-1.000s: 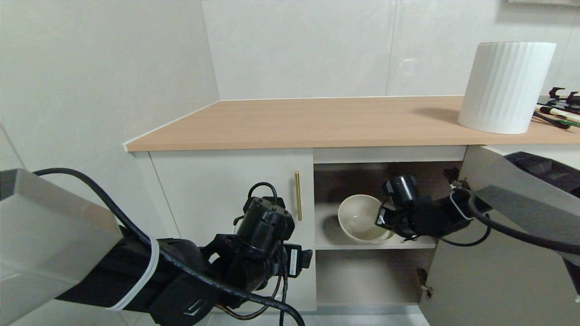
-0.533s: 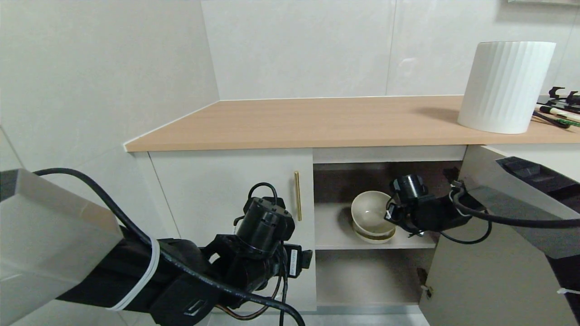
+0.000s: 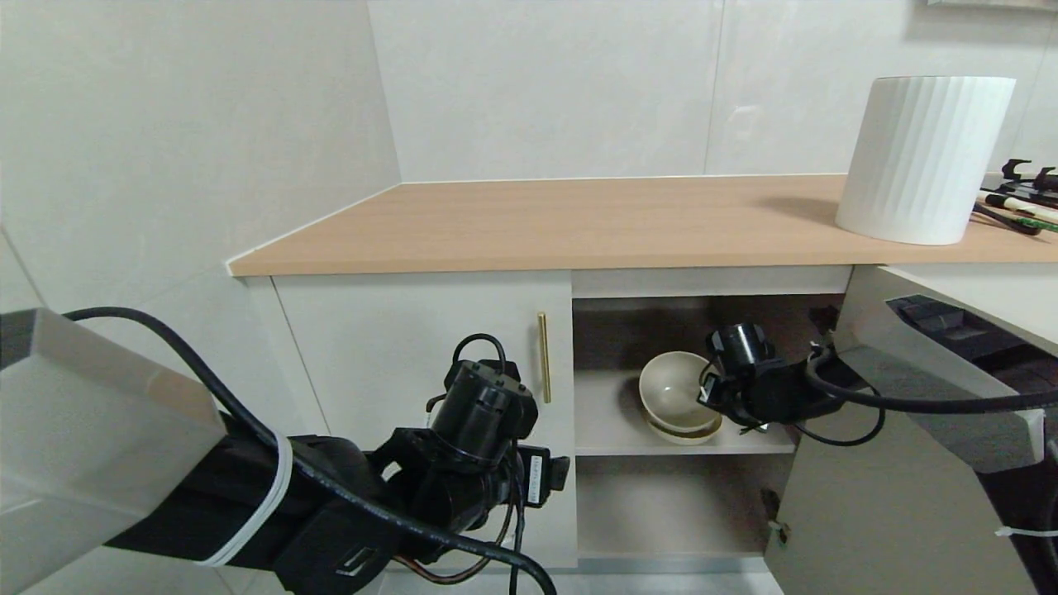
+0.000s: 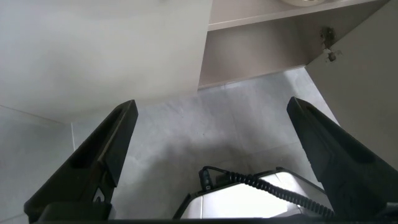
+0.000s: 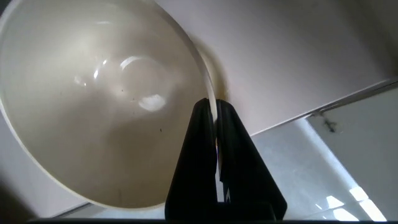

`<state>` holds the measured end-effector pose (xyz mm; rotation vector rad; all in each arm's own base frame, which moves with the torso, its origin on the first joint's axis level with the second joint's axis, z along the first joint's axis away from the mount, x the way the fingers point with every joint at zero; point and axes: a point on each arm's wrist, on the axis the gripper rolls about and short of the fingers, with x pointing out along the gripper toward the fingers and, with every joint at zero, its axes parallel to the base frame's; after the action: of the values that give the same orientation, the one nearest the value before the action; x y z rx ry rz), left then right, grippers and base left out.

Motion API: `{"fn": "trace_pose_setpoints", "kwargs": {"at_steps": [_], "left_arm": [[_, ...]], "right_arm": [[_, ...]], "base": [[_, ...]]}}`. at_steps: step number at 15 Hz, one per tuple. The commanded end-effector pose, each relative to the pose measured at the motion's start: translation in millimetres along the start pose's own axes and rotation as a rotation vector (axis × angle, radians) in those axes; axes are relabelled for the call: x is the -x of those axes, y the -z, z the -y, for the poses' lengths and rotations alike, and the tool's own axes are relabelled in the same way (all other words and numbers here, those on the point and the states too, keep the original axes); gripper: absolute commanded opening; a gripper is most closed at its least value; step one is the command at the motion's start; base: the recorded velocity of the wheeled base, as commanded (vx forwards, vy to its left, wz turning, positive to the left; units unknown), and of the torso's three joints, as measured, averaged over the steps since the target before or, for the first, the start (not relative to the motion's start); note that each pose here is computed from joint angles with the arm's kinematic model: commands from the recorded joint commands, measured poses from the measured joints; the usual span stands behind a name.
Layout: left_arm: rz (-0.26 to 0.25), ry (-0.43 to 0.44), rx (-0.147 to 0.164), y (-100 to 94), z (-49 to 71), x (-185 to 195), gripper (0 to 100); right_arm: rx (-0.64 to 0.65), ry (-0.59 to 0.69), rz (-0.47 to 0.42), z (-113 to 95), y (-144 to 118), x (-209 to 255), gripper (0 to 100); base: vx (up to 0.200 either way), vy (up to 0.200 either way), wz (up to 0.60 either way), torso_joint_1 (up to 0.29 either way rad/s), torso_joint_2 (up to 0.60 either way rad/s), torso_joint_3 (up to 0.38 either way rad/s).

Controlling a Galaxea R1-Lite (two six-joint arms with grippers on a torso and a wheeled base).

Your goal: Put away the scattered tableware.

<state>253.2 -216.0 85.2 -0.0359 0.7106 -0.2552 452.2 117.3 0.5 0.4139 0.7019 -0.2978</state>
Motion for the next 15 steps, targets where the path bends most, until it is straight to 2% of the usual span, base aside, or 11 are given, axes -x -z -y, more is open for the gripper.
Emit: {"fn": "trace_pose_setpoints", "kwargs": {"at_steps": [1,14,15], "left_arm": [[-0.001,0.000,0.000,0.3,0.1,-0.4,100],[-0.004,-0.002,-0.001,0.9,0.1,-1.2,100],[-0.002,-0.001,0.000,0.6,0.1,-0.8,100]], "right_arm": [[0.001,0.008,-0.006,0.8,0.9,-2.8,0],[0.008,0.017,-0.018,-0.2,1.1,-5.7,0],[0.008,0.017,-0.018,-0.4,0.9,-5.7,100]], "base": [[0.000,0.000,0.00,0.000,0.00,0.000],[0.000,0.000,0.00,0.000,0.00,0.000],[0.000,0.000,0.00,0.000,0.00,0.000]]}}
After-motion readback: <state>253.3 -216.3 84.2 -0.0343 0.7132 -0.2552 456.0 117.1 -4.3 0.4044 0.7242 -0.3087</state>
